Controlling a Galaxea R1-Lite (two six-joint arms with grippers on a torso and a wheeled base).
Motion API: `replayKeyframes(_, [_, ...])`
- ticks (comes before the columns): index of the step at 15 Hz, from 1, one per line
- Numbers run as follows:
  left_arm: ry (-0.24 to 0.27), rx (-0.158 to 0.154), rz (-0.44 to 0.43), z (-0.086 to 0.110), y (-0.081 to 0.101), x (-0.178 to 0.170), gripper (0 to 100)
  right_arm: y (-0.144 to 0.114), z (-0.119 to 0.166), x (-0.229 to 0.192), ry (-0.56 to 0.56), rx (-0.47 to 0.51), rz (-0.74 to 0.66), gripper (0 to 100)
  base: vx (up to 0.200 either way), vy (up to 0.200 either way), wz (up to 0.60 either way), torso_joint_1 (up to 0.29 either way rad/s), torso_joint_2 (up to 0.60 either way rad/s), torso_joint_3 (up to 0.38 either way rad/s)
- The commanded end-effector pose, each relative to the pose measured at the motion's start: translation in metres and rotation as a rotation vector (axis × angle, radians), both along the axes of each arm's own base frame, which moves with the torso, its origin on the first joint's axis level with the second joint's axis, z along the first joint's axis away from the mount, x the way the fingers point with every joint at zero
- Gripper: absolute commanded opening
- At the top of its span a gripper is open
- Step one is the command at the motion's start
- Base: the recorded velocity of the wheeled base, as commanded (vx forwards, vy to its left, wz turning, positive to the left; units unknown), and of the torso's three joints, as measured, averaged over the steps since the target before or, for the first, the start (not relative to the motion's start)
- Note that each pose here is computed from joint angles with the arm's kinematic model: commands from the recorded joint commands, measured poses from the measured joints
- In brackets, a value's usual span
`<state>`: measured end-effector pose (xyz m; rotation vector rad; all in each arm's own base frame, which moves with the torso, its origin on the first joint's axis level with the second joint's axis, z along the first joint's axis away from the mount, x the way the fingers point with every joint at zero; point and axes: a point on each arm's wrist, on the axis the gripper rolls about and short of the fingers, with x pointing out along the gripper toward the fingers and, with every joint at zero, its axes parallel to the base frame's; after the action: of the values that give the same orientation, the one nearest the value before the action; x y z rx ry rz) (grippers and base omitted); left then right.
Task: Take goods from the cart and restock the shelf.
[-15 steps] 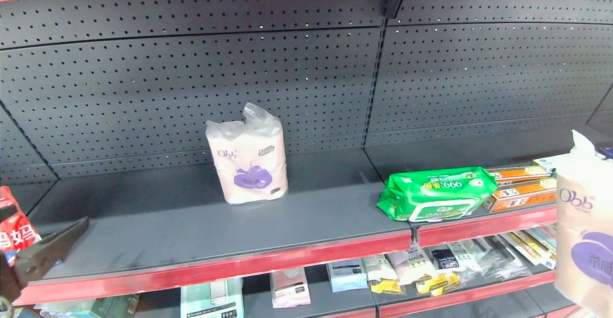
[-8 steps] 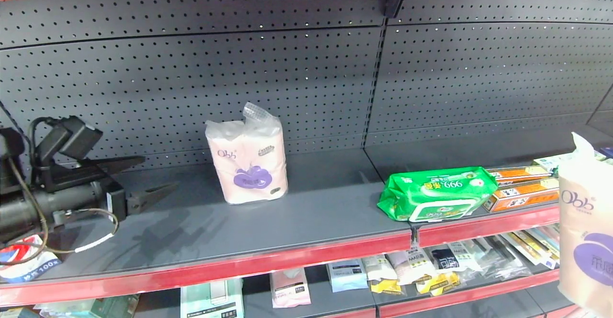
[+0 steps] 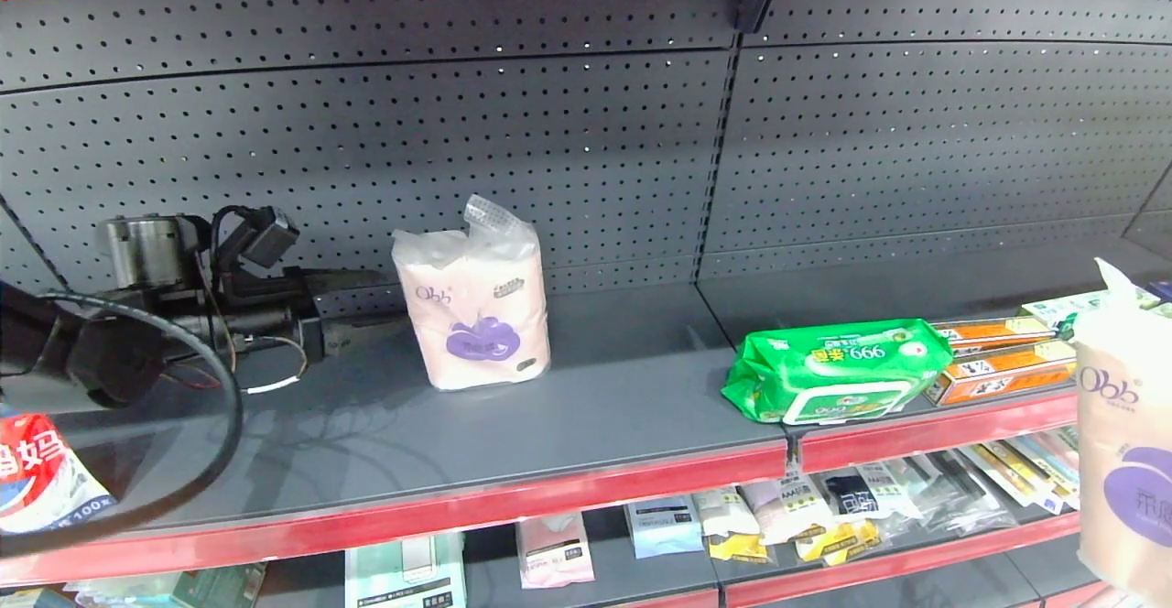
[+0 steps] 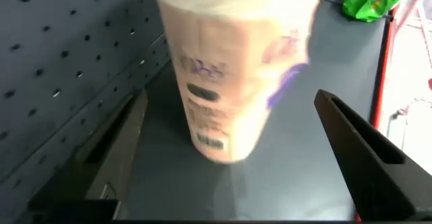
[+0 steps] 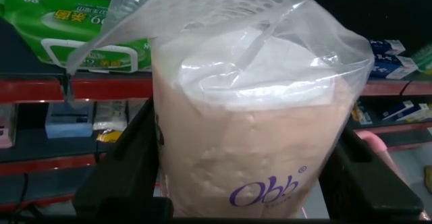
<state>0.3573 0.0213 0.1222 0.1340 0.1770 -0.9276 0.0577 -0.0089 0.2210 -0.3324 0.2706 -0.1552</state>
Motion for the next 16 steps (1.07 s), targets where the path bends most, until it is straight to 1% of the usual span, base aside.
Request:
replayKeyframes(1, [0.033, -0.012, -0.045, -0.02, -0.007, 0.021, 100, 0.0, -0.001, 0.002, 0.012, -0.003, -0.007, 0, 0.0, 0.0, 0.0, 0.0, 0.0, 0.0])
replayKeyframes(3, [0.029, -0.014, -0.058, -0.022, -0.011, 0.025, 100, 0.0, -0.001, 0.002, 0.013, -0.01, -0.005, 0, 0.0, 0.0, 0.0, 0.0, 0.0, 0.0])
replayKeyframes(5, [0.02, -0.018, -0.092, -0.027, -0.019, 0.039, 100, 0.0, -0.001, 0.002, 0.012, -0.014, -0.006, 0, 0.0, 0.0, 0.0, 0.0, 0.0, 0.0])
replayKeyframes(6, [0.021, -0.019, -0.092, -0.027, -0.019, 0.04, 100, 0.0, -0.001, 0.002, 0.012, -0.014, -0.006, 0, 0.0, 0.0, 0.0, 0.0, 0.0, 0.0])
replayKeyframes(8, [-0.004, -0.017, -0.119, -0.025, -0.031, 0.051, 100, -0.001, -0.001, 0.002, 0.016, -0.023, -0.013, 0, 0.0, 0.0, 0.0, 0.0, 0.0, 0.0])
replayKeyframes(11, [-0.026, -0.015, -0.131, -0.023, -0.039, 0.06, 100, -0.001, -0.001, 0.002, 0.02, -0.028, -0.012, 0, 0.0, 0.0, 0.0, 0.0, 0.0, 0.0])
replayKeyframes(14, [-0.022, -0.018, -0.142, -0.024, -0.046, 0.063, 100, -0.001, -0.002, 0.003, 0.026, -0.028, -0.012, 0, 0.0, 0.0, 0.0, 0.0, 0.0, 0.0])
replayKeyframes(16, [-0.03, -0.016, -0.149, -0.025, -0.05, 0.067, 100, -0.001, -0.002, 0.004, 0.026, -0.028, -0.012, 0, 0.0, 0.0, 0.0, 0.0, 0.0, 0.0])
